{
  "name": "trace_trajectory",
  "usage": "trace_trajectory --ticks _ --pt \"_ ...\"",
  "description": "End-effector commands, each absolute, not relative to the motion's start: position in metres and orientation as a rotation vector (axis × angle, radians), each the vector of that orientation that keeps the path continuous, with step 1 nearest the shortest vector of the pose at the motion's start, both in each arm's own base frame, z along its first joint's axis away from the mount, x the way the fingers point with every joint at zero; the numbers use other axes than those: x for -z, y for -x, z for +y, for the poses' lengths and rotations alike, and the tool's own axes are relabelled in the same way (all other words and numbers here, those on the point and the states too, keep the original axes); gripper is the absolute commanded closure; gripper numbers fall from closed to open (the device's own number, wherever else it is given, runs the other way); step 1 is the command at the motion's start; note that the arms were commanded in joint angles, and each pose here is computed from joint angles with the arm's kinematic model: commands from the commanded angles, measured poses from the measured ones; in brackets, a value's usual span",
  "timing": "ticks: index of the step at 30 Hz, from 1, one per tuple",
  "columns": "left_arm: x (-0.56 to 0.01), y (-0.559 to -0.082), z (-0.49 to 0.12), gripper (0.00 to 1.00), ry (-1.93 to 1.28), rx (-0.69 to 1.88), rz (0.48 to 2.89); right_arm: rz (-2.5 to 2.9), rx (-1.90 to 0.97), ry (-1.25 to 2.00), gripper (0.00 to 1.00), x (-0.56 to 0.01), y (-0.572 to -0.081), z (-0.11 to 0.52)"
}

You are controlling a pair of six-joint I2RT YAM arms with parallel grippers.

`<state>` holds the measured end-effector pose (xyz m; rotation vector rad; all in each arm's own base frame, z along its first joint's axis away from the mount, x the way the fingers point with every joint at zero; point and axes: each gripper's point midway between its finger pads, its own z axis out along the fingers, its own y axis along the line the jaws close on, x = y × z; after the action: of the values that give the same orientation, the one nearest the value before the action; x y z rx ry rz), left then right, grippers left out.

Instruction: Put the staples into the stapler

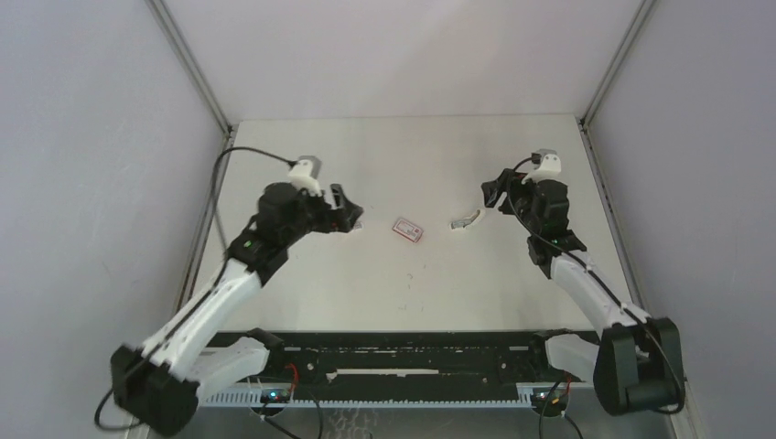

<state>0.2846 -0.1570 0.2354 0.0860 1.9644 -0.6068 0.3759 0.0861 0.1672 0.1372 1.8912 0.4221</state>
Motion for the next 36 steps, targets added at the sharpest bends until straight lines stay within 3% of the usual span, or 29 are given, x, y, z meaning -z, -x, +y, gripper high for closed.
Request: trace_trajectory --ticks 1,6,15,24,36 --pt "-0.244 -0.329 -0.216 0.10 -0.158 0.738 1.926 1.876 -0.461 -0.149 0.32 -0.186 -0.355 0.086" --pt "-0.215 -0.358 -0.286 0.11 -0.400 0.784 2.009 1.902 -0.548 -0.118 0.32 -0.180 -0.333 0.098" --pt "-0.163 -0.408 -0.342 0.13 -0.535 0.842 2.131 1.892 -0.590 -0.084 0.32 -0.192 -0.317 0.104" --pt "-0.103 -0.418 -0.356 0.13 -0.544 0.849 2.257 1.923 -0.606 -0.077 0.32 -0.185 -0.314 0.108" --pt "-0.065 -0.399 -0.342 0.14 -0.520 0.818 2.377 1.957 -0.580 -0.074 0.32 -0.175 -0.312 0.109"
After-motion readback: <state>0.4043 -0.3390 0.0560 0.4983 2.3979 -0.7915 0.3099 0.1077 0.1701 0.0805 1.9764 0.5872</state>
